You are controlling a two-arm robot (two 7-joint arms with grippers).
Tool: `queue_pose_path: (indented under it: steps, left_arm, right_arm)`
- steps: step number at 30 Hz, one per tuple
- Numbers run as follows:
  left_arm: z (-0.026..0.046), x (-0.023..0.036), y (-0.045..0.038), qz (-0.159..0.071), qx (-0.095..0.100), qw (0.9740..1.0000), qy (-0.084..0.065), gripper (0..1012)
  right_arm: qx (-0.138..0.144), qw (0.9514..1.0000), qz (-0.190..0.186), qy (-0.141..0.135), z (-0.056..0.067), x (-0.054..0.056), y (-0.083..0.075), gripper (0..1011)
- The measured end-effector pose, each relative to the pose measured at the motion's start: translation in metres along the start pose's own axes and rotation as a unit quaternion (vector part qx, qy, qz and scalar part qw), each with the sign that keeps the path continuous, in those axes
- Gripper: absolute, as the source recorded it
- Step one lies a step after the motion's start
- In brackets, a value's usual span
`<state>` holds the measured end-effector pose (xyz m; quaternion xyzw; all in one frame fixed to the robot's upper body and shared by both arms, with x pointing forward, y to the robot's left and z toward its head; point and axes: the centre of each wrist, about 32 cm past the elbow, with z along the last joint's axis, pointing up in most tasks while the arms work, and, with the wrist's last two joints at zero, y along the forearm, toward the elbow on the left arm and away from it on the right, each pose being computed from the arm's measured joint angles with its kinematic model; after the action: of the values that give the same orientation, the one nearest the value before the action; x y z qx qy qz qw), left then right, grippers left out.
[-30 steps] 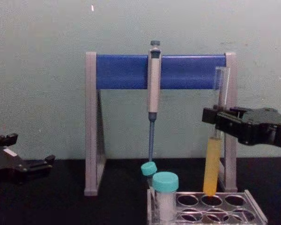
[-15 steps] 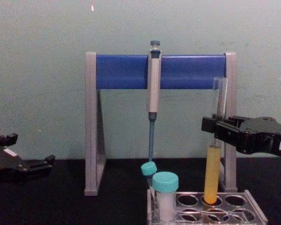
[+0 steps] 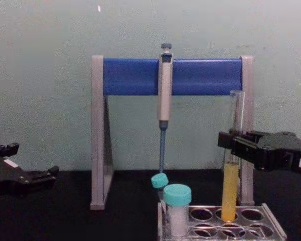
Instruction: Pick up the test tube from the test tube rack, shake it, then place it back into the test tube rack.
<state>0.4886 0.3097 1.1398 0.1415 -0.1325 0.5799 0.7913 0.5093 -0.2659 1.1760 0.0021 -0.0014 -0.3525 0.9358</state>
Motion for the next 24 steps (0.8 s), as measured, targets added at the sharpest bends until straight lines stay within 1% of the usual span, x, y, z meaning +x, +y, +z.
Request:
queue_pose_path:
  steps: [13,24]
  left_arm:
    - [0.0,0.0,0.0,0.0,0.0,1.0,0.0,1010]
    - [0.0,0.0,0.0,0.0,0.0,1.0,0.0,1010]
  right_arm:
    - [-0.009,0.9999,-0.002,0.009,-0.009,0.002,0.0,225]
    - [-0.018,0.9997,0.001,0.016,-0.017,0.002,0.002,225]
